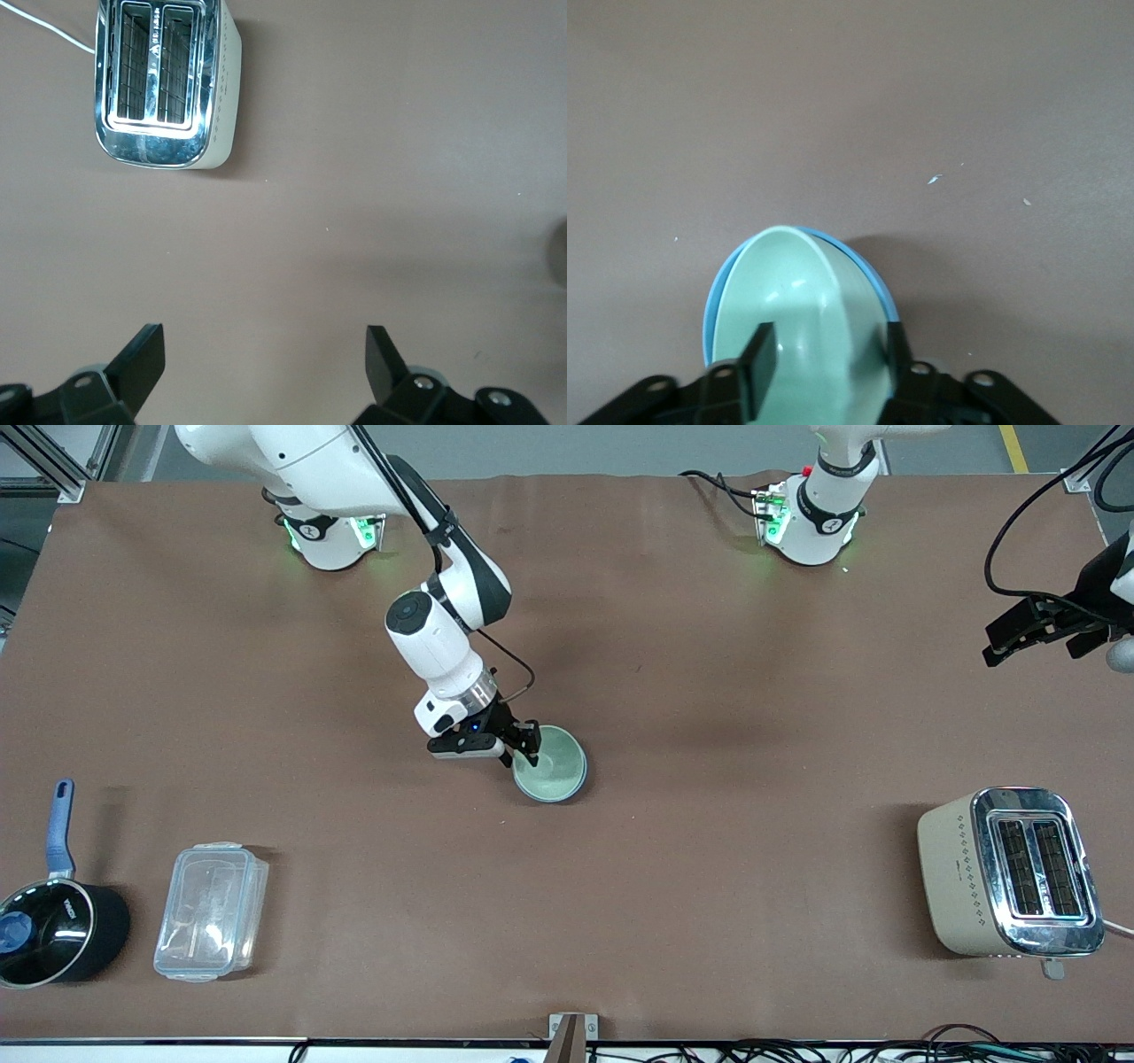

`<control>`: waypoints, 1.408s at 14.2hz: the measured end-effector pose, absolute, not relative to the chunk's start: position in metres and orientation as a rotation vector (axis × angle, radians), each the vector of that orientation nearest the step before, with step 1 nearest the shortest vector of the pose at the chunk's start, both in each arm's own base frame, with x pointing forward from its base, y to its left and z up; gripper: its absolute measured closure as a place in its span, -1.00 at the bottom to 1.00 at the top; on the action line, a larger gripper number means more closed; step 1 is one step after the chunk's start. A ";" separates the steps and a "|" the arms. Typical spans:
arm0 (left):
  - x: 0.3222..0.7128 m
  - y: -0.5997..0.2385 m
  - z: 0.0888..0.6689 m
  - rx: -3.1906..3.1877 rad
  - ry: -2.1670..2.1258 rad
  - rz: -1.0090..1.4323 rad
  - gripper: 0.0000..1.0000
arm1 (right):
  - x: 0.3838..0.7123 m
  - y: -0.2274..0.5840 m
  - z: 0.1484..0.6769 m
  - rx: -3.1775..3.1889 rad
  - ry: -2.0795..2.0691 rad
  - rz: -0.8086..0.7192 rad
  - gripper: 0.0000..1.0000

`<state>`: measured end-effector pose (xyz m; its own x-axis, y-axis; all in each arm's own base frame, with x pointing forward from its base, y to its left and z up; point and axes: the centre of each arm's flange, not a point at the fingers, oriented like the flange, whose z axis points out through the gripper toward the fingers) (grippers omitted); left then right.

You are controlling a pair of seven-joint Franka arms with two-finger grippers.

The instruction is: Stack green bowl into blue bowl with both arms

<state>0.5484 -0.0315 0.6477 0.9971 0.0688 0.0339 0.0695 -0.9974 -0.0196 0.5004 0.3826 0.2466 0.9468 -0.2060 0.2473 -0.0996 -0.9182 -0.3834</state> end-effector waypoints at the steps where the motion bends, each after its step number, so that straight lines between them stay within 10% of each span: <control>1: 0.548 -0.033 0.648 -3.124 -0.106 -0.051 -1.00 | 0.501 0.383 0.248 -2.725 0.227 -0.404 -0.37; 14: 0.547 -0.050 0.642 -3.143 -0.062 -0.029 -1.00 | 0.529 0.207 0.478 -3.014 0.226 -0.217 -0.48; 20: 0.545 -0.065 0.641 -3.134 -0.018 -0.029 -1.00 | 0.521 0.095 0.533 -3.121 0.294 -0.168 -0.92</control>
<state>0.5451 -0.0647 0.6415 0.9998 0.0111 0.0183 0.0113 -0.9999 -0.0068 0.5206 0.0952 0.5326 0.9767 -0.1861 0.1065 -0.1858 -0.9825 -0.0123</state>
